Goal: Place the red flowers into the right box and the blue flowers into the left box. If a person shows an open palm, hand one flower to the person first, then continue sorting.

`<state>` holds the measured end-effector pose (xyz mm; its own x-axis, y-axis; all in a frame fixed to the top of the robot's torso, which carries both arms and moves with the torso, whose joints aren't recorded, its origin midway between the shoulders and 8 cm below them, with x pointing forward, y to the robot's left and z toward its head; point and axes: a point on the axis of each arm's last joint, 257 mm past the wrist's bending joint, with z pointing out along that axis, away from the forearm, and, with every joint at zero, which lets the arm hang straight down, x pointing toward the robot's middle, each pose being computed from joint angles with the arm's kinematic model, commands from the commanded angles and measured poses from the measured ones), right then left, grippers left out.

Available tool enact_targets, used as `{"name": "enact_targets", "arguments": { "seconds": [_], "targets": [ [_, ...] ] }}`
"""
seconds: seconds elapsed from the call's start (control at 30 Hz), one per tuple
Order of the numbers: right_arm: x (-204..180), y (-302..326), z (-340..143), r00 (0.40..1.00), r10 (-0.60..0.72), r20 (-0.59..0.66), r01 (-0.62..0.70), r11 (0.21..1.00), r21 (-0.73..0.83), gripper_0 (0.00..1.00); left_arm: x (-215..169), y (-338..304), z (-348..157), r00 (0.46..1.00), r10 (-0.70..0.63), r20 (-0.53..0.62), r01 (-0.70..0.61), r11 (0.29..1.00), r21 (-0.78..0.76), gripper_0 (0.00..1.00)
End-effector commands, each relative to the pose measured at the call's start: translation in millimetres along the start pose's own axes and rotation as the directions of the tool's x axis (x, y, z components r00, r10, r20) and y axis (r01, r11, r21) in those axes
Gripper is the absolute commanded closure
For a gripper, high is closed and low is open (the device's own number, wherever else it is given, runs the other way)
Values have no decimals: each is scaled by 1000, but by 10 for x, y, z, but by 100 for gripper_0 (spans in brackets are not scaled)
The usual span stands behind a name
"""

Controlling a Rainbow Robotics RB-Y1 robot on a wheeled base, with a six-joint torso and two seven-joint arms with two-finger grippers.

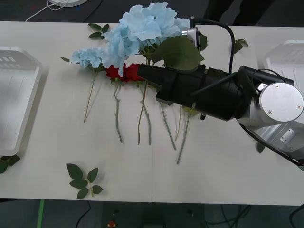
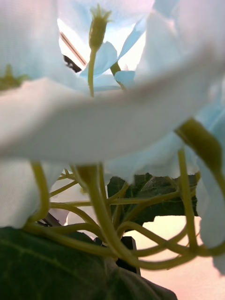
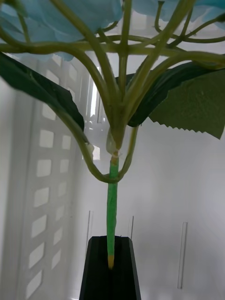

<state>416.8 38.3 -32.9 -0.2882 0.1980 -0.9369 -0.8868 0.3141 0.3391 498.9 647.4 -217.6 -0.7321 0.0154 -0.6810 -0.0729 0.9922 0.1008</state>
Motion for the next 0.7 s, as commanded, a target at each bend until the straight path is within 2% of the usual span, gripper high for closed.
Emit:
{"name": "enact_targets", "arguments": {
  "seconds": [0.03, 0.1, 0.13, 0.17, 0.3, 0.7],
  "targets": [
    [-120, 180, 77, 1000, -6, 8, 6, 999, -50, 100, 36, -121, 157, 997, 72, 5, -72, 997, -14, 99],
    [-120, 180, 77, 1000, -6, 8, 6, 999, -50, 100, 11, -140, 184, 997, 77, 16, -76, 997, -19, 54],
    [-121, 181, 77, 1000, -4, 8, 5, 999, -50, 100, -32, -174, 198, 997, 65, 36, -65, 998, -12, 13],
    [-122, 183, 77, 1000, -4, 8, 5, 999, -51, 100, -46, -191, 205, 997, 61, 43, -61, 998, -8, 7],
    [-114, 169, 64, 1000, -10, 4, 11, 999, -48, 100, -134, -234, 198, 996, 66, 58, -66, 998, 0, 0],
    [-97, 202, 58, 1000, 1, -4, -1, 998, -61, 100, -476, -493, 116, 994, 68, 88, -74, 994, 74, 0]
  ]
}}
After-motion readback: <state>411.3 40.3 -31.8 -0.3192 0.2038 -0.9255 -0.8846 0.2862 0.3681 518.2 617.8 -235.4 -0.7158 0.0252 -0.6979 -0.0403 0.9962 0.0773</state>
